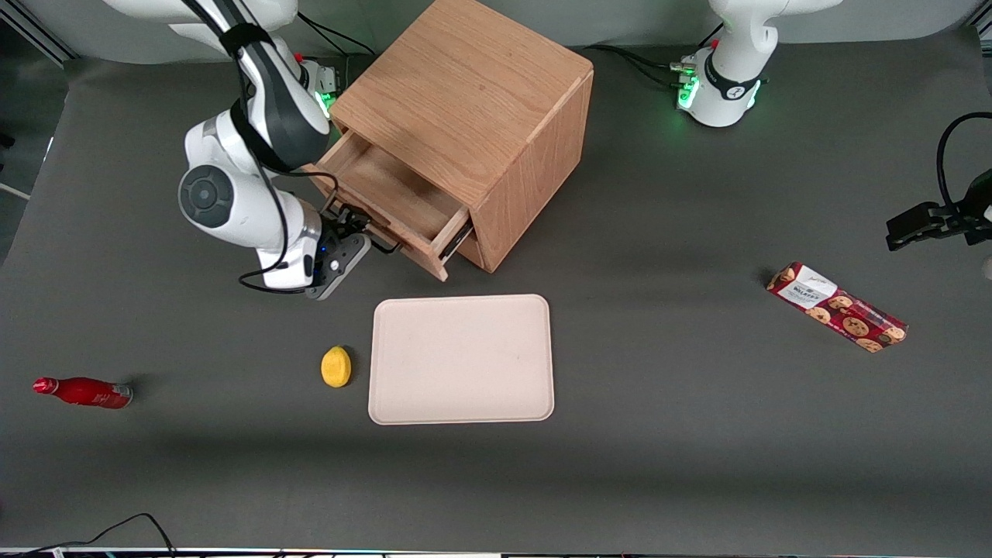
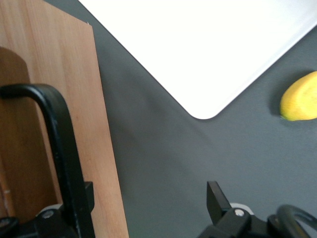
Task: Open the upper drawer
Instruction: 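Pull the handle outward with the right gripper, sliding the drawer open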
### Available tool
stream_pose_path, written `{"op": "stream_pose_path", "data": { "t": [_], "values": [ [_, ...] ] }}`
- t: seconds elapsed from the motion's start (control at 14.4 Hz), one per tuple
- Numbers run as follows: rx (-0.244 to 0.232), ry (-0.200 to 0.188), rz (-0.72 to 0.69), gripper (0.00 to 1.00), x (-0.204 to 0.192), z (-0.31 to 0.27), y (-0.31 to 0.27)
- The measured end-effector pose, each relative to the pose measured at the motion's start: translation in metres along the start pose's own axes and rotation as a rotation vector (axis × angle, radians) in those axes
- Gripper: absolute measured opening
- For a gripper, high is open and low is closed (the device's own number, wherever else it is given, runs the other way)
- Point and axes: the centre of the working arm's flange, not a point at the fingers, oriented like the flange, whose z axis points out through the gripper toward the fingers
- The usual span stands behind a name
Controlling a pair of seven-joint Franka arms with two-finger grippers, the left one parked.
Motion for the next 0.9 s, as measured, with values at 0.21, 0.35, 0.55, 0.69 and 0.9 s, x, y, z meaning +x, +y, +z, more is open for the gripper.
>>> {"op": "stream_pose_path", "data": {
  "t": [0.21, 0.35, 0.55, 0.69, 0.9],
  "values": [
    [-0.004, 0.010, -0.001, 1.00, -0.005, -0.005, 0.018],
    [-0.008, 0.017, -0.002, 1.00, -0.007, -0.009, 0.027],
    [-0.014, 0.028, 0.006, 1.00, -0.012, -0.014, 0.044],
    [-0.017, 0.036, 0.006, 1.00, -0.013, -0.018, 0.057],
    [-0.020, 0.044, 0.006, 1.00, -0.014, -0.021, 0.069]
  ]
}}
